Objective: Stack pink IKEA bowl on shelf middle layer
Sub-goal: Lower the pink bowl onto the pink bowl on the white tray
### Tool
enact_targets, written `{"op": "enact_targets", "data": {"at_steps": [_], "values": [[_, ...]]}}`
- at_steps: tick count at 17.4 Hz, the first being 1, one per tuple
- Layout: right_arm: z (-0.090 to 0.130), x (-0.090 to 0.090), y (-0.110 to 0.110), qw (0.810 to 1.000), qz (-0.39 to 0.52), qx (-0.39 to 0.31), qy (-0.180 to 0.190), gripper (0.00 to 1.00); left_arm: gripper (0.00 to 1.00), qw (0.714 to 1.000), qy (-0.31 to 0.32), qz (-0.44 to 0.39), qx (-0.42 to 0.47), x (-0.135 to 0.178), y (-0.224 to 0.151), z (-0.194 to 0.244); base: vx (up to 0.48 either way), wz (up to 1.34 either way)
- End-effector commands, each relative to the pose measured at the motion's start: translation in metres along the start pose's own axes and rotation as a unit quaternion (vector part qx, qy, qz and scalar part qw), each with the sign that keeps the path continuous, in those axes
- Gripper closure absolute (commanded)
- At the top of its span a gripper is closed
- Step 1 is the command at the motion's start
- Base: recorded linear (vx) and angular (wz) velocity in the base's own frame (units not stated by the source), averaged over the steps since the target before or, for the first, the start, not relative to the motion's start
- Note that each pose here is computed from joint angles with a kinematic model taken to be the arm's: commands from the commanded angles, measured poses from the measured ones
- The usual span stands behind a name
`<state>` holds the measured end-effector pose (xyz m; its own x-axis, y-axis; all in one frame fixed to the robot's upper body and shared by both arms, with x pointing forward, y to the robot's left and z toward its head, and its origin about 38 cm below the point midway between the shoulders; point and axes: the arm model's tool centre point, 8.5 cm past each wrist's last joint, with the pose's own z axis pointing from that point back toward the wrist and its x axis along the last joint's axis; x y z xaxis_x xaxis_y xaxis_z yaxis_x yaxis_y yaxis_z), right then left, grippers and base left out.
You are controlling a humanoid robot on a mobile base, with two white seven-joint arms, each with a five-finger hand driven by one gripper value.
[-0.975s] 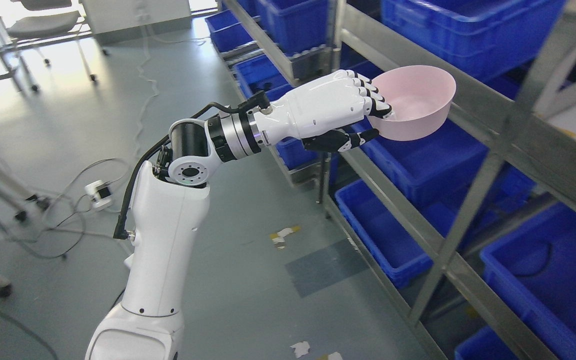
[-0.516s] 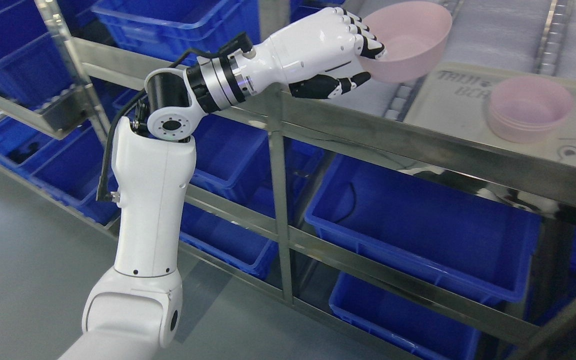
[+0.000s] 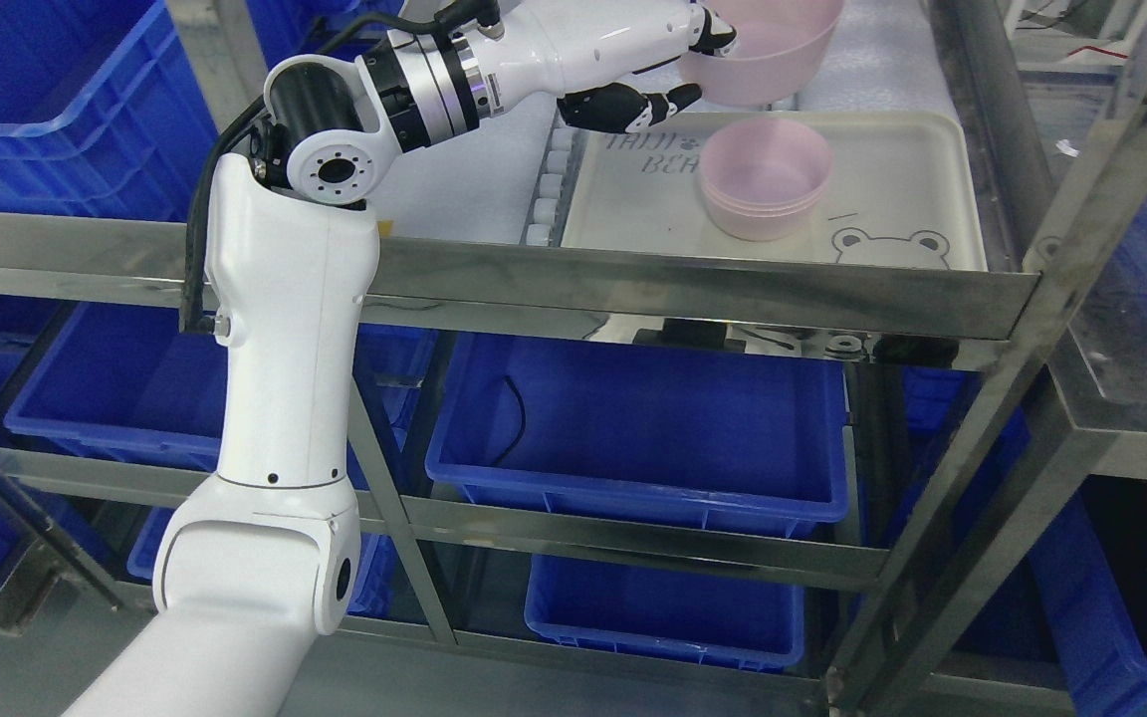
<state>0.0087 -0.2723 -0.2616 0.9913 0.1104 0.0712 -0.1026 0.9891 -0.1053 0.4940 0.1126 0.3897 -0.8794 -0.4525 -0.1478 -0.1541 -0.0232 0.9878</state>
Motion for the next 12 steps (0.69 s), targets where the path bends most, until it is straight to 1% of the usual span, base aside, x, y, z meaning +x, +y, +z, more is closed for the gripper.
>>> {"op": "enact_targets", "data": {"at_steps": [1,5,8,9,12], "values": [[0.0,0.002,-0.011,1.0,0.001,-0.009,-0.006,0.0,0.97,0.996,0.041,0.031,-0.079,-0.019,-0.056,0.007,0.035,-0.39],[0.0,0.002,-0.011,1.0,0.001,-0.009,-0.006,0.0,0.97,0.994,0.063,0.039,-0.083,-0.031,-0.059,0.014,0.033,-0.27],[0.0,0.002,-0.011,1.0,0.001,-0.009,-0.006,0.0,0.97,0.993,0.049,0.048,-0.098,-0.036,-0.062,-0.003,0.027,-0.14],[-0.001,0.003,-0.011,1.0,0.001,-0.009,-0.007,0.0,0.97,0.991,0.047,0.058,-0.109,-0.039,-0.068,-0.009,0.013,-0.17],[0.0,0.002,-0.011,1.0,0.001,-0.009,-0.006,0.0,0.97,0.988,0.062,0.049,-0.135,-0.047,-0.07,-0.01,0.001,-0.05]]}}
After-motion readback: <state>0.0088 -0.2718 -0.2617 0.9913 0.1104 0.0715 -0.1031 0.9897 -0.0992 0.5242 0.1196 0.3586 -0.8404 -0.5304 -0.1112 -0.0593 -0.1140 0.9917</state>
